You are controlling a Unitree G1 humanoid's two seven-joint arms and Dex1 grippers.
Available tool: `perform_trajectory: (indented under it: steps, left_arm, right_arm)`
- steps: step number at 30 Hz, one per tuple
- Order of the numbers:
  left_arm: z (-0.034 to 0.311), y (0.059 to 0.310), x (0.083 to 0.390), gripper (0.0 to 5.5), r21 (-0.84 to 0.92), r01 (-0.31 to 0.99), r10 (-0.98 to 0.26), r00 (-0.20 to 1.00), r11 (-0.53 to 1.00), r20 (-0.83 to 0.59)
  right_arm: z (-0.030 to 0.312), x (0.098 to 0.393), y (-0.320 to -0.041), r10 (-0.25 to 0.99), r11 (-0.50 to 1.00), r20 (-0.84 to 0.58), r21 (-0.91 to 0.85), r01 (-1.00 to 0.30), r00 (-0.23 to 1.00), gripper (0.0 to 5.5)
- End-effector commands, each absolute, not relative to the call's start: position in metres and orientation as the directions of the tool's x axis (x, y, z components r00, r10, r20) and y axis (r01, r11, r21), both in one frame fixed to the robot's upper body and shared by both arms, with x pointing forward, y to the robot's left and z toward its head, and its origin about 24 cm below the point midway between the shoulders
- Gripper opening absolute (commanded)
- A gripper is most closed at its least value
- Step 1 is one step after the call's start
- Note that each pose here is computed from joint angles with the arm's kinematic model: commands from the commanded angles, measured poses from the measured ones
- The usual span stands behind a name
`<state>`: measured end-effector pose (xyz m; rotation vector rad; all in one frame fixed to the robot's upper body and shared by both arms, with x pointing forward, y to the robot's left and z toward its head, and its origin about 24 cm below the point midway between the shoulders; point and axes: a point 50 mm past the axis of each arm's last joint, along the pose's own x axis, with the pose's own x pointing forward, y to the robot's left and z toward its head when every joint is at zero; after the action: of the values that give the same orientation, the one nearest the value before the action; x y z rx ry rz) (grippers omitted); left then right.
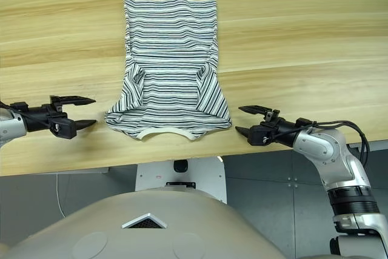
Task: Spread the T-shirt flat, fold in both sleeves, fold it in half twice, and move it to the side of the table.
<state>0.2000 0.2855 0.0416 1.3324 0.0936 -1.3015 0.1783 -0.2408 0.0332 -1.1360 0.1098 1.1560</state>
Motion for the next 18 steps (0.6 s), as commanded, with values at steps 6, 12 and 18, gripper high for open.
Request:
perform_trajectory:
  steps: [6,12,18]
  left_arm:
    - [0.033,0.267,0.209,3.33,0.743,0.608,-0.727,0.372,-0.278,-0.577]
    - [0.036,0.265,0.213,3.33,0.790,0.556,-0.762,0.385,-0.259,-0.521]
    - [0.036,0.259,0.210,3.33,0.799,0.542,-0.797,0.346,-0.261,-0.495]
  right_arm:
    - [0.030,0.197,-0.232,0.697,-0.164,-0.540,-0.761,-0.627,0.473,3.10]
    - [0.026,0.201,-0.226,0.743,-0.153,-0.475,-0.807,-0.570,0.472,3.10]
    - [0.028,0.201,-0.218,0.789,-0.128,-0.416,-0.831,-0.541,0.452,3.10]
